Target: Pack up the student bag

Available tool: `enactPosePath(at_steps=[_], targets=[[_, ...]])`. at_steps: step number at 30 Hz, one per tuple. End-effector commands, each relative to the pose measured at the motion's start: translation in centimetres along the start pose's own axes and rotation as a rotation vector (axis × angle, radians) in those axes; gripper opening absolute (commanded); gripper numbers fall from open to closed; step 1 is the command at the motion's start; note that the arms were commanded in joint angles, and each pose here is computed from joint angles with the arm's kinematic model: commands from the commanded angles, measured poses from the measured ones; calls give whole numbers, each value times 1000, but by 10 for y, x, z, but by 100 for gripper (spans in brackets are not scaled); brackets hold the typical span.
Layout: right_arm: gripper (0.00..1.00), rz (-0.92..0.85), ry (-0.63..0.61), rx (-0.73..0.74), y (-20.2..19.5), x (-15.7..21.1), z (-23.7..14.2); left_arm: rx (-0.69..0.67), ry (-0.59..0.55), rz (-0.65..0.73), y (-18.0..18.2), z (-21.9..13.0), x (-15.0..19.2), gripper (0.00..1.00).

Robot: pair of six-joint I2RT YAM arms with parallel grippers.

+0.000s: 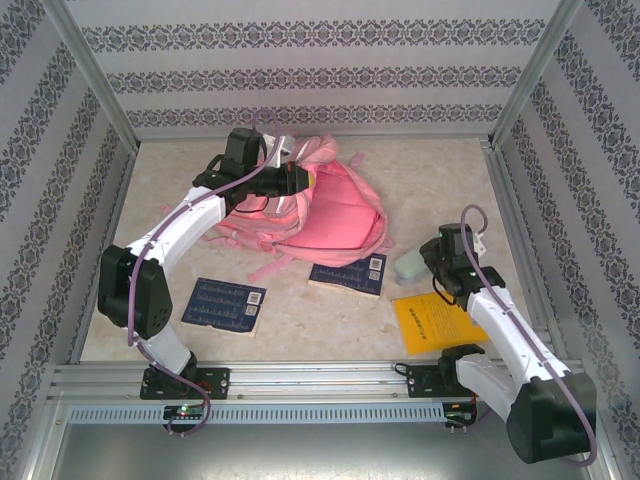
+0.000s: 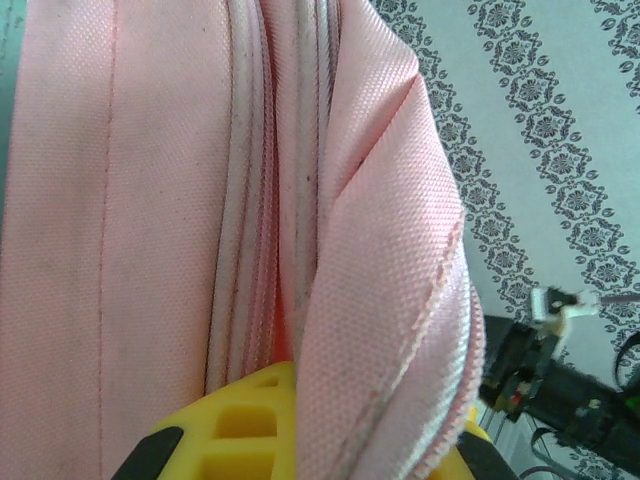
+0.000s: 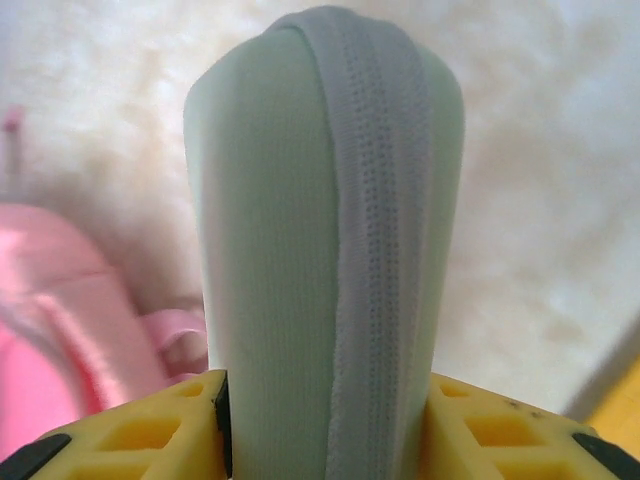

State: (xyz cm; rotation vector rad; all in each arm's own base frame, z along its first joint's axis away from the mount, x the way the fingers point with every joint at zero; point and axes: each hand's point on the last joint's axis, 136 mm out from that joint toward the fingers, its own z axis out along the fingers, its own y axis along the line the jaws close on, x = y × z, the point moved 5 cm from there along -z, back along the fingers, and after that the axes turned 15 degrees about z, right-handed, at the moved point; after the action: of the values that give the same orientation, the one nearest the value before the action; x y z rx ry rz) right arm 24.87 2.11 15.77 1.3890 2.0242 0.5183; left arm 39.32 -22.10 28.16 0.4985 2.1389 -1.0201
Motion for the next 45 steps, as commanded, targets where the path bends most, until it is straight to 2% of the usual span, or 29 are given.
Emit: enactPosePath(at_steps=[1,4,8,11,16,22,26,32,45], targets=[[44,-169,3,-160,47,-8,-20,27,-87,71,-19,-22,-21,0],[43,-277,110,-240,81,7,-22,45,-110,85,-24,-27,-26,0],[45,-438,257,-390,128,47,-24,50,-129,100,-27,-32,-28,0],[45,-442,388,-496,151,72,-20,55,-128,101,-27,-32,-28,0],[45,-444,550,-550,167,99,-5,55,-134,107,-29,-35,-29,0],[44,-370,565,-549,175,104,10,74,-156,104,-32,-40,-34,0],[43,-322,596,-548,188,113,19,127,-191,66,-36,-47,-50,0],[43,-280,541,-504,207,123,35,103,-207,105,-49,-67,-71,0],[46,-200,615,-466,247,190,80,124,-194,132,-50,-66,-79,0]])
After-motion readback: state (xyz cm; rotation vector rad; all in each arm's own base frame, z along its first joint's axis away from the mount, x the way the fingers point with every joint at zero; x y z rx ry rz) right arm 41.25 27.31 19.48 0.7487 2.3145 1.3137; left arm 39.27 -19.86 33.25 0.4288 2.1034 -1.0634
